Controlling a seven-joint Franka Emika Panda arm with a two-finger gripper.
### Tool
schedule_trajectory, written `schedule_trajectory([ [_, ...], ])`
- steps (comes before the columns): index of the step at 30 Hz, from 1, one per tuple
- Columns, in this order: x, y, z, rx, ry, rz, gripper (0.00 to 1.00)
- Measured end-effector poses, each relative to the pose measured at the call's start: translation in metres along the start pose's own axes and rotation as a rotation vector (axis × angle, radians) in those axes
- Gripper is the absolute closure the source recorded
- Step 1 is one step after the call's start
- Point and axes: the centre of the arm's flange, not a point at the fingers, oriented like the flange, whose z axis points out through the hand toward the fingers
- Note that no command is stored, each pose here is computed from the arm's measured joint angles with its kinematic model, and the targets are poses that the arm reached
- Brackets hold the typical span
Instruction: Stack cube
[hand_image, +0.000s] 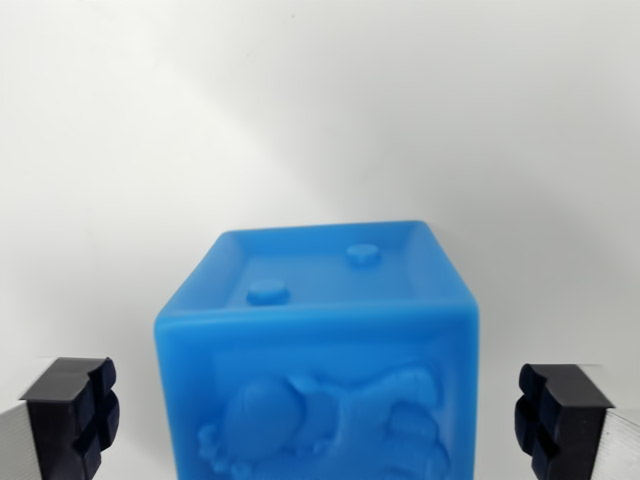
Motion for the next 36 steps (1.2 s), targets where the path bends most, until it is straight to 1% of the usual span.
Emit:
schedule_trajectory([
  [6, 0.0, 0.0, 0.013, -0.0001, 0.0012, 0.0, 0.0],
  [10, 0.0, 0.0, 0.018, -0.0009, 0.0004, 0.0, 0.0],
  [11, 0.0, 0.0, 0.018, -0.001, 0.0007, 0.0, 1.0],
  [16, 0.0, 0.0, 0.018, -0.0007, 0.002, 0.0, 1.0],
  [36, 0.001, 0.0, 0.018, -0.0008, 0.0027, 0.0, 1.0],
])
